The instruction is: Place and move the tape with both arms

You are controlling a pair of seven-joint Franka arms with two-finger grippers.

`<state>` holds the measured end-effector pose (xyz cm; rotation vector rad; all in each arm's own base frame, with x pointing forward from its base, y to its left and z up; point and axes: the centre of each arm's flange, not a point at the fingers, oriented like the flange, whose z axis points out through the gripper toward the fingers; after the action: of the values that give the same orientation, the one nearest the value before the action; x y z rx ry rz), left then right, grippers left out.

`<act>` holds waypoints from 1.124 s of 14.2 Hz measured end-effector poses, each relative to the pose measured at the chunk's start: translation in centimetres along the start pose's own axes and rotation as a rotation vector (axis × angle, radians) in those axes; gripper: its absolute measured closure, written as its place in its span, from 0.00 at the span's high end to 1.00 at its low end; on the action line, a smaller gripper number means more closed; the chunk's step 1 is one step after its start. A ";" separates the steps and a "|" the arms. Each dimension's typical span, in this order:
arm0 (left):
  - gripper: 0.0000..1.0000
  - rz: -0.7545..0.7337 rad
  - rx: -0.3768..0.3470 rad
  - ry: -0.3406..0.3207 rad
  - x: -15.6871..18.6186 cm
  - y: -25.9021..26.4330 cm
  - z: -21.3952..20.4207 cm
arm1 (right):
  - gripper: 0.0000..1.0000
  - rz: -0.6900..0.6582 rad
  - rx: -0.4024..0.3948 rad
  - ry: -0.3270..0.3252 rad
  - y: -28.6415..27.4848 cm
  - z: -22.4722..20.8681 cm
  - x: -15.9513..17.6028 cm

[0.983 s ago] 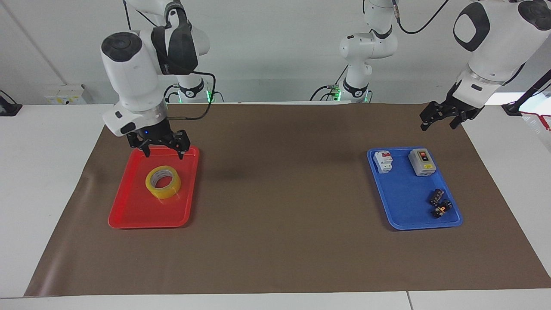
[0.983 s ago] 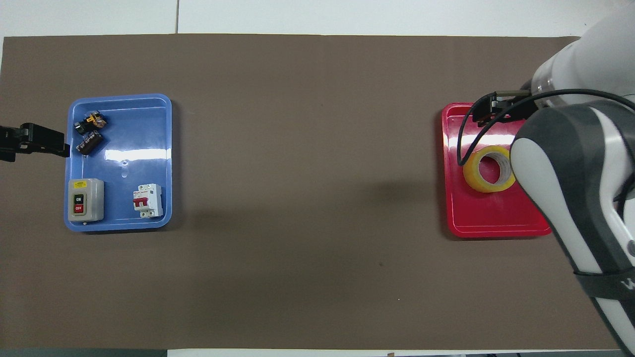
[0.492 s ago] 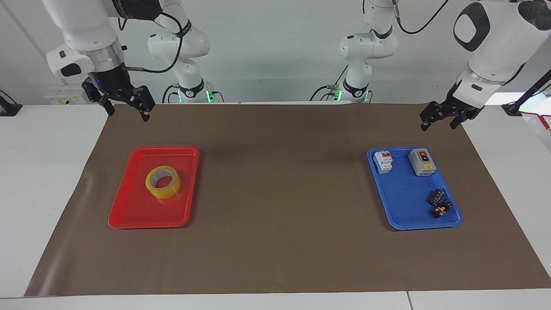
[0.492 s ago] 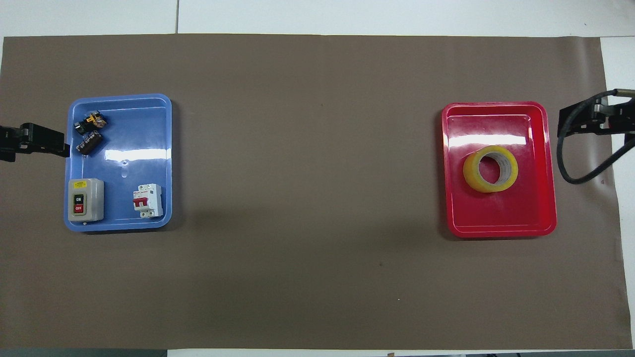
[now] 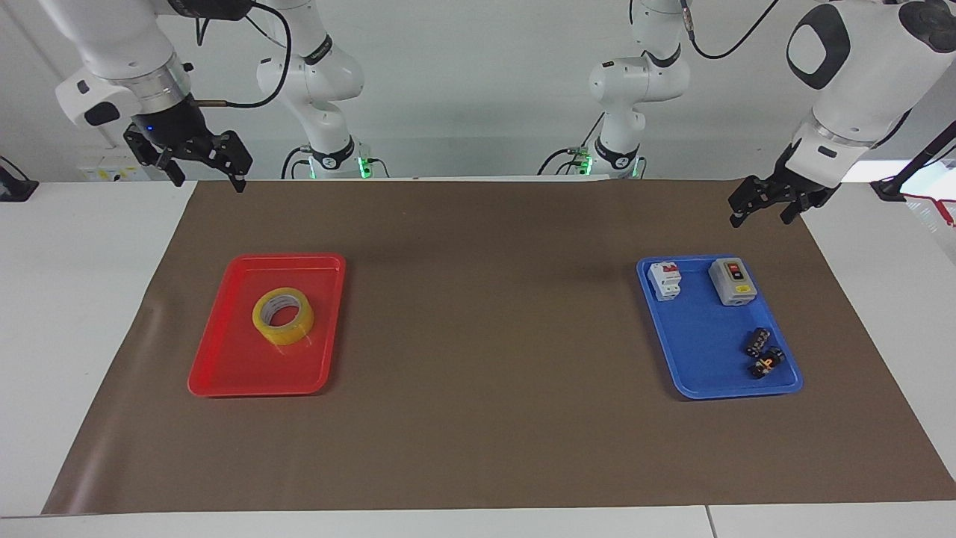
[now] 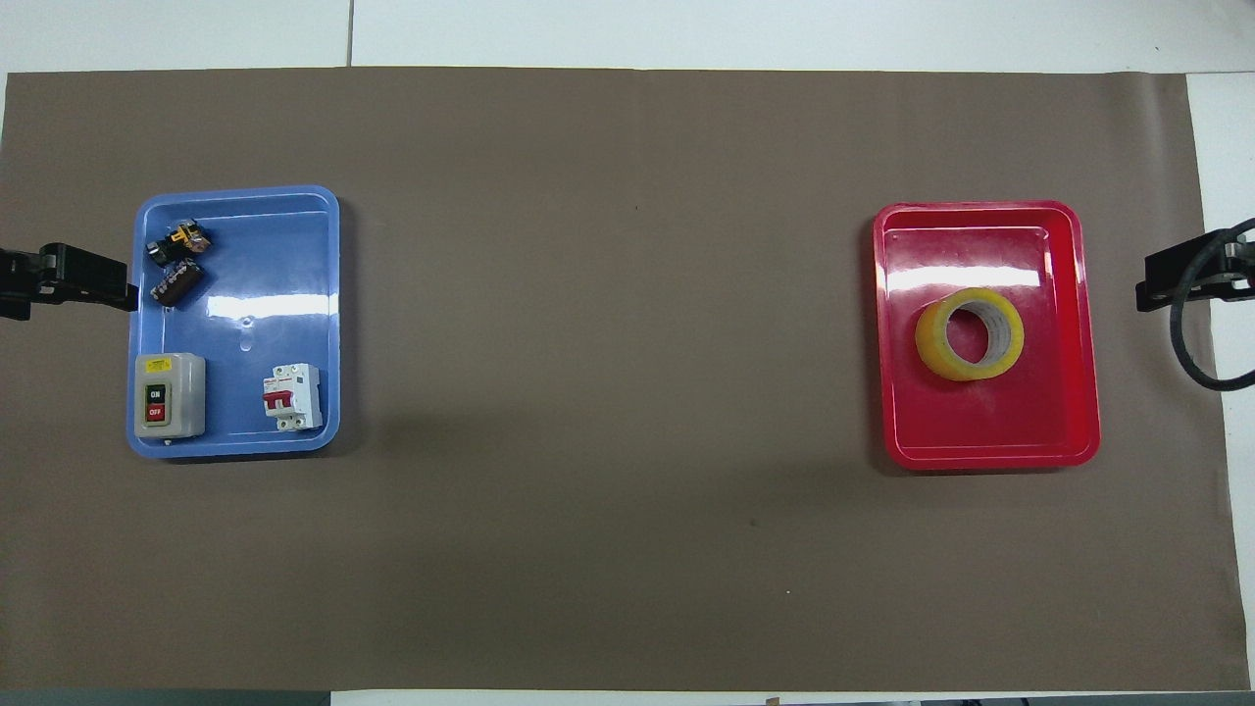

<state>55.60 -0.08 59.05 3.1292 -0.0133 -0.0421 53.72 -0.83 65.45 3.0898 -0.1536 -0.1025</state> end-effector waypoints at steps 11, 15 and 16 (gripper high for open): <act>1.00 0.000 0.000 0.000 0.0 0.0 0.0 | 1.00 -0.007 -0.001 -0.020 0.1 1.2 -0.4; 1.00 0.000 0.000 0.000 0.0 0.0 0.0 | 1.00 -0.003 -0.002 -0.021 0.3 1.2 -0.4; 1.00 0.000 0.000 0.000 0.0 0.0 0.0 | 1.00 -0.005 -0.002 -0.021 0.2 1.2 -0.4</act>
<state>55.60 -0.08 59.05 3.1292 -0.0133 -0.0421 53.19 -1.05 64.25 3.0880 -0.1472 -0.1346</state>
